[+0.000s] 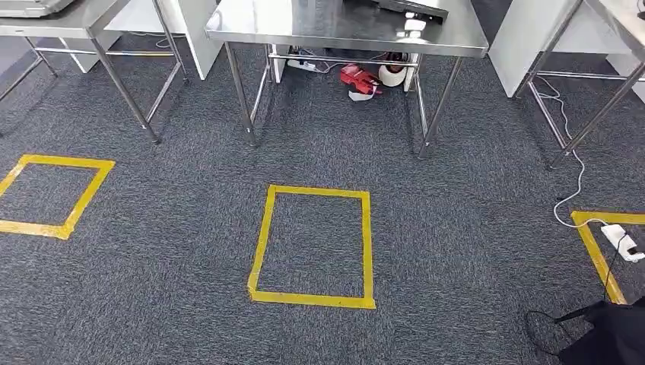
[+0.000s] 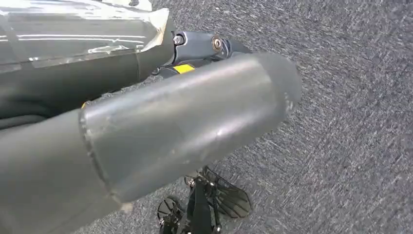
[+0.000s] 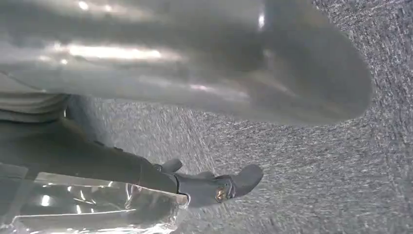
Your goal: Take the parts from the cabinet and place them on the table.
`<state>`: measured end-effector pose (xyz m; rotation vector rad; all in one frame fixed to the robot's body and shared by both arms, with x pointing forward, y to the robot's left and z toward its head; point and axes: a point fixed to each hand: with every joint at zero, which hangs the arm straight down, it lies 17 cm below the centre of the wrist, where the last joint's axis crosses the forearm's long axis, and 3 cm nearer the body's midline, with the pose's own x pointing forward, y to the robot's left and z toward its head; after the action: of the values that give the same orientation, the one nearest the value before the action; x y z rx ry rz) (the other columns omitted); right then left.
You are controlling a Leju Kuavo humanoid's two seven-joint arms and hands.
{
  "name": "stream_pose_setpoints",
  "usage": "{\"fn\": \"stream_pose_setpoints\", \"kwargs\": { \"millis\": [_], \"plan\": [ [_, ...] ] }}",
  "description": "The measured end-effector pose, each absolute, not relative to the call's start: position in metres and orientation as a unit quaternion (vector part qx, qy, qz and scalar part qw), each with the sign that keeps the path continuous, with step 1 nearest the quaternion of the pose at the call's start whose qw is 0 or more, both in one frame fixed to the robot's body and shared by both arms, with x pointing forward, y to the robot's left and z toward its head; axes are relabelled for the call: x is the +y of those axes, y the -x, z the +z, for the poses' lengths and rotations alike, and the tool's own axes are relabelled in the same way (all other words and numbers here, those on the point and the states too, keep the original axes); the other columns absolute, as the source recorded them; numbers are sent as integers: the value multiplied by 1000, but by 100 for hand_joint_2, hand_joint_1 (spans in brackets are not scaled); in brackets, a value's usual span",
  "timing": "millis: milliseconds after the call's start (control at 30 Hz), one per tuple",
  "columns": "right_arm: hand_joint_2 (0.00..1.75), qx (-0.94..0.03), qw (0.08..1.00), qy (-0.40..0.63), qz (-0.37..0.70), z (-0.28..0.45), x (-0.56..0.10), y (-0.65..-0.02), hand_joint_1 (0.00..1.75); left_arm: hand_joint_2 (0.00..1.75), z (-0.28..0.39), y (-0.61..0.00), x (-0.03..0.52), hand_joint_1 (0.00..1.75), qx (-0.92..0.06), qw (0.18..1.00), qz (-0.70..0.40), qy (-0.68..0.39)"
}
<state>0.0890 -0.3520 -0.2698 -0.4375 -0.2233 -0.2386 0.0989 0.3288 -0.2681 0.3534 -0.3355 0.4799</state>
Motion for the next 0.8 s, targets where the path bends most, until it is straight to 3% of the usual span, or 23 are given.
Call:
{"fn": "stream_pose_setpoints", "kwargs": {
  "millis": [800],
  "plan": [
    [0,-57,975,192,-98,-276,-319,-71,0,0,-274,-76,304,0,-106,952,233,-168]
  ]
}}
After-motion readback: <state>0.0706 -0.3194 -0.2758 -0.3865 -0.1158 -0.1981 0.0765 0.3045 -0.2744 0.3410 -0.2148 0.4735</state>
